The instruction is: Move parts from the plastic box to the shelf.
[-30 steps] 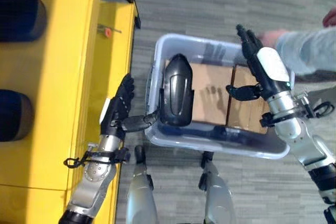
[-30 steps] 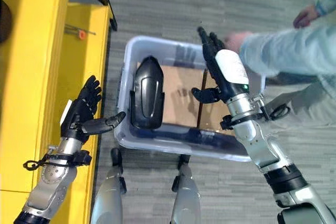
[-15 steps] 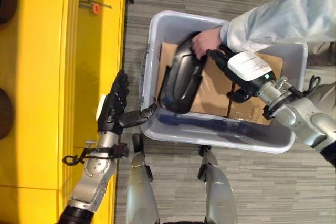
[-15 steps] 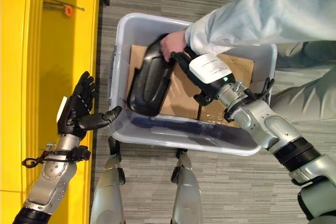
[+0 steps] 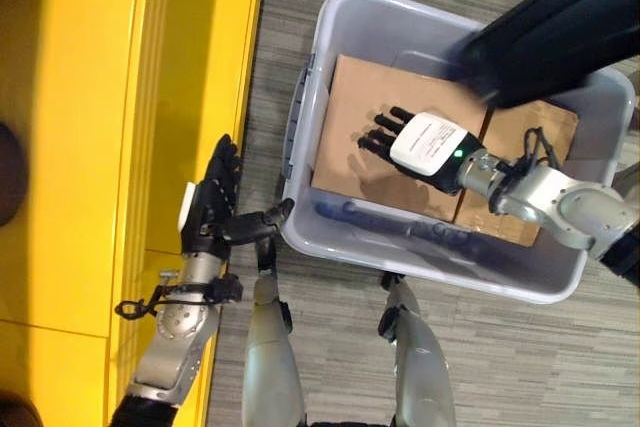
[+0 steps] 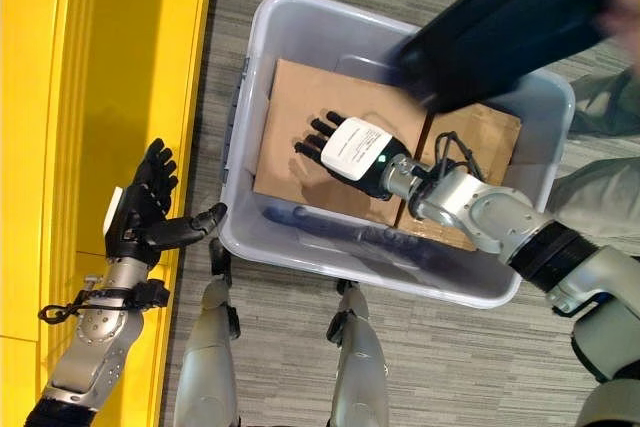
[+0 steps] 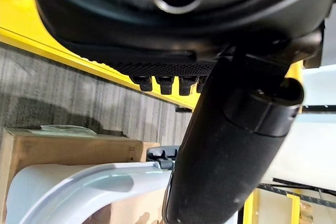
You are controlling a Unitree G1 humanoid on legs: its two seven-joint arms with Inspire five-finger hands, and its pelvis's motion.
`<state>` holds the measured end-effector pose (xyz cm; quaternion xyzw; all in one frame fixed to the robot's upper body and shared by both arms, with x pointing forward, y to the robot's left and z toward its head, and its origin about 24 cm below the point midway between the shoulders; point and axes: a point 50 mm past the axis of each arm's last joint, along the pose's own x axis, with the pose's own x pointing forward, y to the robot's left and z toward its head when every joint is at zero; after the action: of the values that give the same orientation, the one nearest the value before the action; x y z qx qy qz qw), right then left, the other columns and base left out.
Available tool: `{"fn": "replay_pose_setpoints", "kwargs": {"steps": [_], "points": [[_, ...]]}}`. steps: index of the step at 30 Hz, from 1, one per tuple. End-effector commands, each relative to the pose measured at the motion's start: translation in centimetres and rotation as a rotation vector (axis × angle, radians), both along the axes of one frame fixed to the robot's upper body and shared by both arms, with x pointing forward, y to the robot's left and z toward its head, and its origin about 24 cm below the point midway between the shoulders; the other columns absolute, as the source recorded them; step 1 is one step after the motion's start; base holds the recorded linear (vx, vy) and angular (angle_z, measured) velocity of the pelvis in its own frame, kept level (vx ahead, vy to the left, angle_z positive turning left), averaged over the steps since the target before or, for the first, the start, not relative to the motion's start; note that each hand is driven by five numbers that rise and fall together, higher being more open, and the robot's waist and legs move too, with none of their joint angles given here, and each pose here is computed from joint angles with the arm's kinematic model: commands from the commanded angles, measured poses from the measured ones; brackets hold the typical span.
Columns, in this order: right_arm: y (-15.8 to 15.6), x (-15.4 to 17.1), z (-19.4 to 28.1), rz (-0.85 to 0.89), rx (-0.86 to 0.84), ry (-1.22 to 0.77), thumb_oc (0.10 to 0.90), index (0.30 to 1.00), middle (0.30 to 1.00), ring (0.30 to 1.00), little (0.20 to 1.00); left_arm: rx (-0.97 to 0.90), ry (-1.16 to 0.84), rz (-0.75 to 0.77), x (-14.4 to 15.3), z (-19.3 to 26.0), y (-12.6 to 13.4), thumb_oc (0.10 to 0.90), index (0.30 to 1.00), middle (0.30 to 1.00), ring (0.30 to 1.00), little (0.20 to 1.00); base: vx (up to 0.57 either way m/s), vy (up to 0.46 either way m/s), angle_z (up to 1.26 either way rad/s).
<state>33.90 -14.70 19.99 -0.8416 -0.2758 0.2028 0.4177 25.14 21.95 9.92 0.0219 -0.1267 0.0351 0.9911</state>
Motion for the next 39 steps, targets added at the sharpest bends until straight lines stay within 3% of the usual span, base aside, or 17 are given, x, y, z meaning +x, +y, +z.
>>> {"fn": "replay_pose_setpoints", "kwargs": {"steps": [1,5,16,39], "points": [[1.5,-0.3,3.4,0.076,-0.003,-0.104,0.900,1.000,1.000,1.000,1.000,0.009,-0.225,-0.031,-1.1,3.8,-0.4,0.900,1.000,1.000,1.000,1.000,0.00,0.000,0.00],[1.6,-0.1,2.5,0.068,0.009,-0.069,0.900,1.000,1.000,1.000,1.000,-0.001,-0.225,-0.033,-1.0,3.8,-0.6,0.900,1.000,1.000,1.000,1.000,0.00,0.003,0.03],[-1.4,-0.6,1.1,-0.045,0.540,-0.124,0.900,1.000,1.000,1.000,1.000,-0.009,-0.231,-0.022,-0.1,3.8,-1.2,0.900,1.000,1.000,1.000,1.000,0.01,0.031,0.00],[-1.3,-0.5,0.3,-0.059,0.613,-0.114,0.900,1.000,1.000,1.000,1.000,0.006,-0.215,-0.022,-0.4,3.5,-0.9,0.900,1.000,1.000,1.000,1.000,0.01,0.010,-0.01]]}}
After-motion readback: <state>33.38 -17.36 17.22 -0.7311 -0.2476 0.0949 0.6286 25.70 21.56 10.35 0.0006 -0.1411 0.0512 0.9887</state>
